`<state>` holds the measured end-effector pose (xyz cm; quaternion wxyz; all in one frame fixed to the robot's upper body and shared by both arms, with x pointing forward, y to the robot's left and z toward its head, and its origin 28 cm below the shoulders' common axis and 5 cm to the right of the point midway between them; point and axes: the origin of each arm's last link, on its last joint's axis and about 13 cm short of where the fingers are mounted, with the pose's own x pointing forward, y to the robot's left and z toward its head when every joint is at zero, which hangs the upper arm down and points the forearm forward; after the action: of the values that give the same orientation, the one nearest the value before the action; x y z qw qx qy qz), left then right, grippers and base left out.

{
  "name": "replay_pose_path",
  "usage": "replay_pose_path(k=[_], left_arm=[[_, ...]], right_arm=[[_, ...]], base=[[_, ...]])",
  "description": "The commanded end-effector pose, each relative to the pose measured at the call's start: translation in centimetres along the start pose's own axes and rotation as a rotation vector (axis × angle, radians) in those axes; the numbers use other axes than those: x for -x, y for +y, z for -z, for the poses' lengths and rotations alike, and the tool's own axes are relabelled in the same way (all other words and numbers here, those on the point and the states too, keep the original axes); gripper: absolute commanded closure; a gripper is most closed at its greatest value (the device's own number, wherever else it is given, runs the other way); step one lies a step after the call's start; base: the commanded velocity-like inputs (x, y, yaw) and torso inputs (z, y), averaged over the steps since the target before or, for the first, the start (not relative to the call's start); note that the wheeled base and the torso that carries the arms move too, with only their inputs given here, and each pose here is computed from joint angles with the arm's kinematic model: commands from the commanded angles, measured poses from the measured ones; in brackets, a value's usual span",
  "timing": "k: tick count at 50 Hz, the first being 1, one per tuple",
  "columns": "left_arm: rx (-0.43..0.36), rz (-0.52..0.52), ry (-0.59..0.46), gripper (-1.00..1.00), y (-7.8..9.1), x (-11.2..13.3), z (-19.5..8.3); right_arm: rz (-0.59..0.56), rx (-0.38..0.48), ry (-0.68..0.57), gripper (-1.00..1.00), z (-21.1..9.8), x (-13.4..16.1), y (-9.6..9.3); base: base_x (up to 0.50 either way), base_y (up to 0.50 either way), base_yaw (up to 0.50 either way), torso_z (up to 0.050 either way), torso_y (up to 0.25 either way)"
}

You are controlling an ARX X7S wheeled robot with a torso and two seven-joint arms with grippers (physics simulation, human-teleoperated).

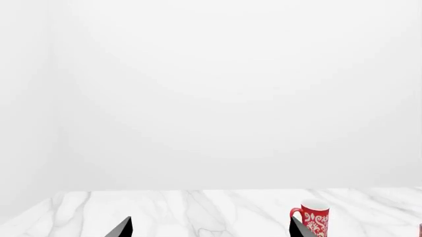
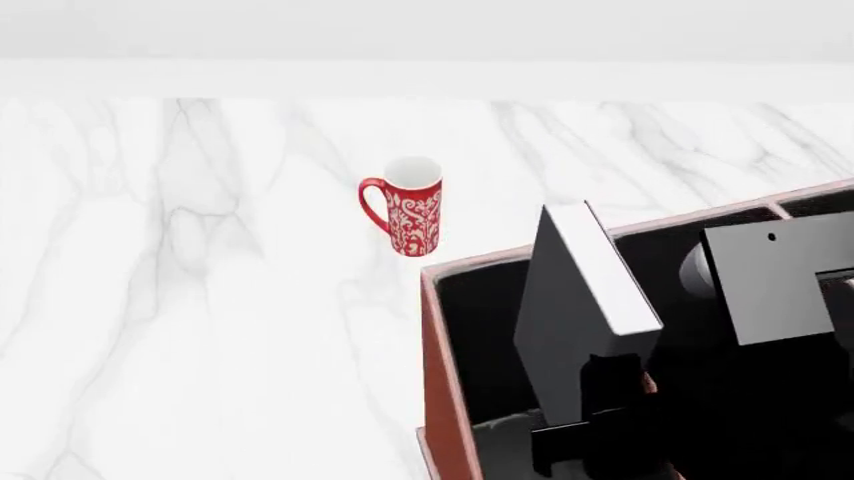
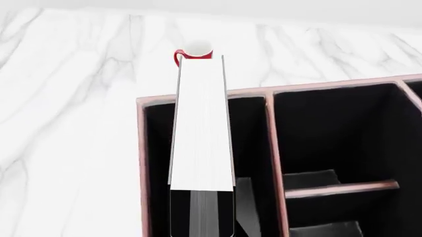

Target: Pick up the book and place it in the left compartment of the caddy.

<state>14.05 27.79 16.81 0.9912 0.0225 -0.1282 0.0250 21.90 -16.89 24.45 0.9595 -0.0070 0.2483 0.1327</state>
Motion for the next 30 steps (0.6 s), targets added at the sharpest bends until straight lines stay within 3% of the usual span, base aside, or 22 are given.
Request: replay_pose_path(k=[1,30], left_arm=[[0.000,0.000,-0.001,-1.00,0.0,0.0,0.0],[-0.003,0.004,-0.003,-1.00,0.0,0.2,0.3]], right_arm=[[0.014,0.001,-0.029,1.00,0.1,-0.2,-0.4],[0.034,-0.023,-0.037,1.00,1.3,-2.6,-0.8]], base=[[0.00,0.00,0.00,0.000,0.000],[0.00,0.00,0.00,0.000,0.001]])
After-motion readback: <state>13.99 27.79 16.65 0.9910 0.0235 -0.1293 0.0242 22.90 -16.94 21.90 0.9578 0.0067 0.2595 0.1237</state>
